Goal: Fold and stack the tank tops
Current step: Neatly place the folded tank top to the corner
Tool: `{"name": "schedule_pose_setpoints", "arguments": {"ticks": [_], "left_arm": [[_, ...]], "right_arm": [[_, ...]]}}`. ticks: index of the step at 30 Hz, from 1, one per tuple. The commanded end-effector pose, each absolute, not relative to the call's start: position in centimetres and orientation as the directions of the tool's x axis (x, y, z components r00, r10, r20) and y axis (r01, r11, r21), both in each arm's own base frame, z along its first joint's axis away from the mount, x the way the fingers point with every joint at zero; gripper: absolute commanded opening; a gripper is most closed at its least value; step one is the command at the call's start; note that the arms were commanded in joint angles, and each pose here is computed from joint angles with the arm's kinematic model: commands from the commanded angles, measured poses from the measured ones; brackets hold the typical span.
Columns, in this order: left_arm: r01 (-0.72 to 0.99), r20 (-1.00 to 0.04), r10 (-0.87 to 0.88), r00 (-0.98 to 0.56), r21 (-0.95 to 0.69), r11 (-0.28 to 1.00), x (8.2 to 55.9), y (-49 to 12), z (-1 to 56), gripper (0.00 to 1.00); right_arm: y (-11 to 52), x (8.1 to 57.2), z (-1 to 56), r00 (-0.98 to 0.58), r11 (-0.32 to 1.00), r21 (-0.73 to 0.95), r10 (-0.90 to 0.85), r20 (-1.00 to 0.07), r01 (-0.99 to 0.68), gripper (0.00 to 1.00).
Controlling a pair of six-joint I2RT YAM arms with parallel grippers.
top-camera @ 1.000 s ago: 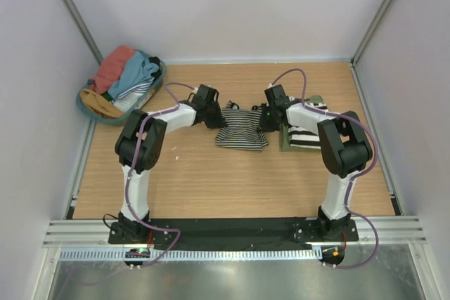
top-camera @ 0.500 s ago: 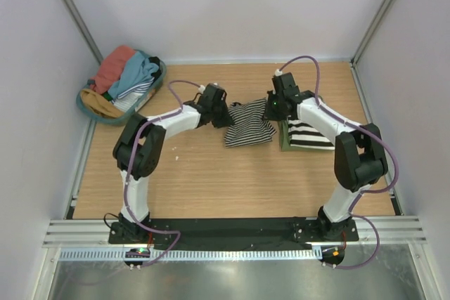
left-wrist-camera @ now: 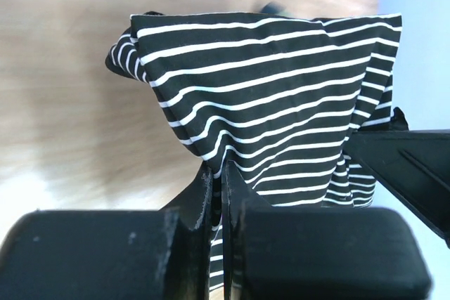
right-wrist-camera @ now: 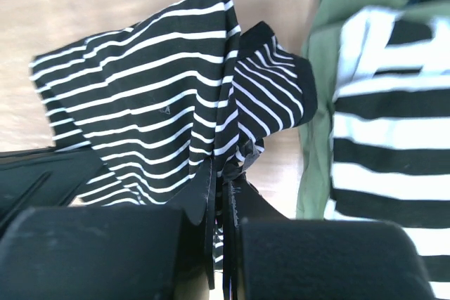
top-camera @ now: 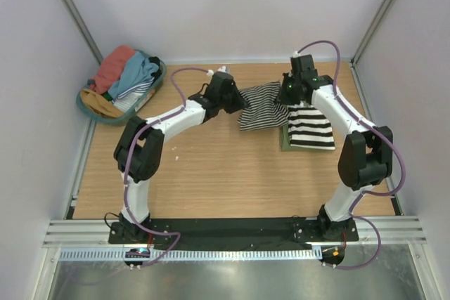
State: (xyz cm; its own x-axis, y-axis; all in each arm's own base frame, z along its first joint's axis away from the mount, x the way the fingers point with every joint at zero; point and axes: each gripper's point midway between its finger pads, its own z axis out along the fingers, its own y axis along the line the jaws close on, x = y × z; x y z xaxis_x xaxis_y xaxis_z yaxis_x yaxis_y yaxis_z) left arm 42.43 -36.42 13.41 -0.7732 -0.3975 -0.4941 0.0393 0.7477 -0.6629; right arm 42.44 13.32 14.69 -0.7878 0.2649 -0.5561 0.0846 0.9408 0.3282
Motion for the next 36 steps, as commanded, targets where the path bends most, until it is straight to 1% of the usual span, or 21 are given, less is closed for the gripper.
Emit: {"name": "schedule_pose_setpoints", "arguments": {"ticks": [1,5,10,13,15,16,18,23,25,26,28,29,30,31,32,33,35,36], "left_arm": [[0.116,-0.533,-0.439,-0.724,-0.721,0.683,44.4,-38.8,17.7,0.0],[0.164,-0.556,-0.446,-0.701,-0.735,0.658,44.9,-41.0,19.3,0.0],[0.189,-0.498,-0.437,-0.749,-0.793,0.579,43.9,-45.7,20.0,0.0],[0.228,-0.496,-0.423,-0.759,-0.81,0.541,42.2,-49.0,20.5,0.0],[0.256,-0.494,-0.413,-0.765,-0.822,0.509,40.8,-51.3,21.8,0.0],[0.248,-0.484,-0.4,-0.778,-0.822,0.512,40.4,-52.2,20.6,0.0],[0.26,-0.478,-0.394,-0.785,-0.832,0.49,39.8,-53.9,21.1,0.0],[0.23,-0.433,-0.35,-0.831,-0.84,0.492,38.6,-56.9,17.2,0.0],[0.22,-0.42,-0.341,-0.841,-0.842,0.493,38.2,-57.2,16.5,0.0],[0.221,-0.424,-0.34,-0.84,-0.838,0.499,38.0,-57.3,16.2,0.0],[0.211,-0.426,-0.321,-0.846,-0.82,0.532,37.3,-57.0,14.9,0.0],[0.203,-0.427,-0.318,-0.847,-0.811,0.548,37.1,-56.8,14.2,0.0],[0.205,-0.428,-0.315,-0.847,-0.81,0.55,36.9,-56.7,14.2,0.0],[0.205,-0.43,-0.31,-0.848,-0.805,0.556,36.8,-56.6,13.8,0.01],[0.205,-0.431,-0.307,-0.849,-0.803,0.56,36.8,-56.5,13.6,0.03],[0.197,-0.428,-0.304,-0.851,-0.797,0.571,36.7,-56.2,12.9,0.17],[0.187,-0.432,-0.301,-0.85,-0.783,0.594,36.5,-55.7,12.3,0.42],[0.189,-0.447,-0.311,-0.838,-0.774,0.604,36.7,-55.3,12.9,0.64]], "right_arm": [[12.3,44.4,18.7,-0.74,0.925,0.375,0.289,-0.607,0.054,0.01],[10.2,44.6,20.1,-0.723,0.923,0.376,0.312,-0.617,0.078,0.01],[6.1,43.6,21.5,-0.692,0.907,0.389,0.384,-0.611,0.161,0.01],[3.3,42.4,21.7,-0.669,0.894,0.393,0.427,-0.609,0.214,0.01],[1.8,41.2,21.1,-0.678,0.899,0.363,0.427,-0.598,0.245,0.01],[0.2,40.8,21.1,-0.663,0.898,0.336,0.438,-0.607,0.285,0.01],[-1.4,39.8,20.3,-0.66,0.892,0.309,0.451,-0.601,0.329,0.01],[-5.3,37.4,16.0,-0.664,0.847,0.251,0.525,-0.532,0.469,0.01],[-6.0,37.0,15.0,-0.651,0.835,0.238,0.54,-0.534,0.497,0.01],[-6.0,36.3,13.7,-0.659,0.829,0.227,0.547,-0.516,0.511,0.01],[-6.3,36.2,12.8,-0.652,0.819,0.231,0.561,-0.51,0.525,0.03],[-6.9,35.8,11.9,-0.649,0.81,0.2,0.567,-0.507,0.551,0.04],[-7.2,35.6,11.5,-0.648,0.803,0.188,0.573,-0.502,0.565,0.1],[-7.5,35.5,11.0,-0.648,0.798,0.173,0.577,-0.497,0.578,0.19],[-7.8,35.2,10.7,-0.645,0.79,0.159,0.583,-0.495,0.592,0.25],[-8.0,35.2,10.8,-0.638,0.786,0.153,0.584,-0.502,0.599,0.37],[-8.7,35.1,11.8,-0.608,0.774,0.143,0.584,-0.538,0.617,0.45],[-8.8,35.1,12.1,-0.601,0.773,0.143,0.582,-0.548,0.619,0.51]]}}
